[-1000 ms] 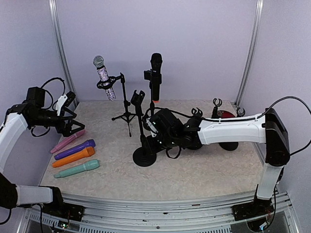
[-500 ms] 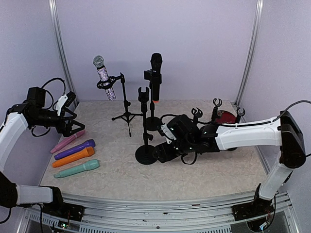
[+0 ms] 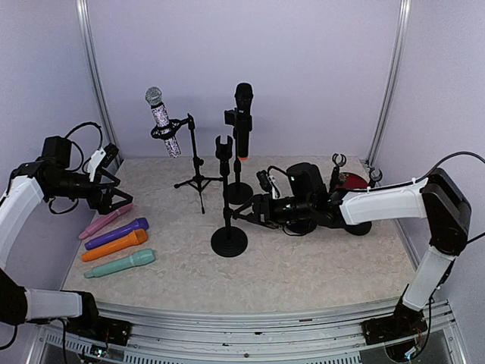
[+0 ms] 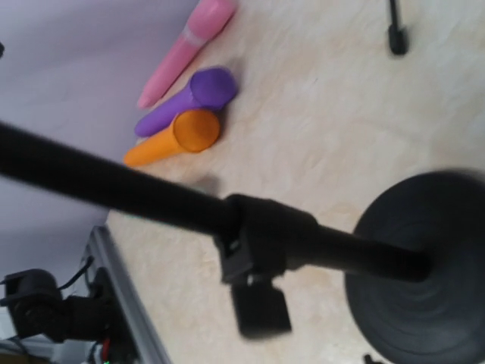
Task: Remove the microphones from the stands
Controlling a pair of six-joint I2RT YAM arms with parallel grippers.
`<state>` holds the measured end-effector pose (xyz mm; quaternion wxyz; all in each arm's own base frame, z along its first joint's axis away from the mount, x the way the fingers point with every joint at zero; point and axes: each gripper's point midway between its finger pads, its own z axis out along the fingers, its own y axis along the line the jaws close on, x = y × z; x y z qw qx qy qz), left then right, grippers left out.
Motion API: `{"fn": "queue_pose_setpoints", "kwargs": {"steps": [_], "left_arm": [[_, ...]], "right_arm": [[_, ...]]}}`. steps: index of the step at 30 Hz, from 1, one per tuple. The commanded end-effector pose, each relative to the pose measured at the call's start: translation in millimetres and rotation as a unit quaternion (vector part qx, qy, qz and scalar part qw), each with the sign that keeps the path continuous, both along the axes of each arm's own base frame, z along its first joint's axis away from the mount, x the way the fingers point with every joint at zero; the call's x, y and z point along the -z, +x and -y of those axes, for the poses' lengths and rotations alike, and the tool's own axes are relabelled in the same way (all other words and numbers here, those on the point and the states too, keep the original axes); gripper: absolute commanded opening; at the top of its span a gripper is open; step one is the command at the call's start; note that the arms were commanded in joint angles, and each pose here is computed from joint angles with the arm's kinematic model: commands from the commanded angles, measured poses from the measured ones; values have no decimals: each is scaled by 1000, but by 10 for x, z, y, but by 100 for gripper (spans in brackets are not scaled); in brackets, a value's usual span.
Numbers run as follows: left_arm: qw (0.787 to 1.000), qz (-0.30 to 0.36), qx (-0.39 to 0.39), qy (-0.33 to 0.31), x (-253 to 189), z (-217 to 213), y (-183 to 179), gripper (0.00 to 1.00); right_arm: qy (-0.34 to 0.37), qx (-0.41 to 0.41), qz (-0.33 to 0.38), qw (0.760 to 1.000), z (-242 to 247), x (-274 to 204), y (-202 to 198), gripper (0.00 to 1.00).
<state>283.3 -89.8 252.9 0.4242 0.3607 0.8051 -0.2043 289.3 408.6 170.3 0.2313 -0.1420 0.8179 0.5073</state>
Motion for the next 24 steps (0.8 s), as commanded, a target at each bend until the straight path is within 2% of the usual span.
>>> {"fn": "queue_pose_setpoints", "kwargs": {"steps": [1,10,15,24], "left_arm": [[1000,6,12,-6,-70,52,-59,99],[1000,0,16,-6,-37,65,-67,98],[1000,-4,18,-6,-32,75,-68,98],[1000,-9,21,-6,-11,90,-99,98]], "right_arm": [[59,-39,-23,997,-183,-158,70,62],[92,-74,-43,992,-308,-92,217,41],[98,-84,-49,990,-316,-56,195,25],[105,-94,-57,988,-222,37,69,22]]}}
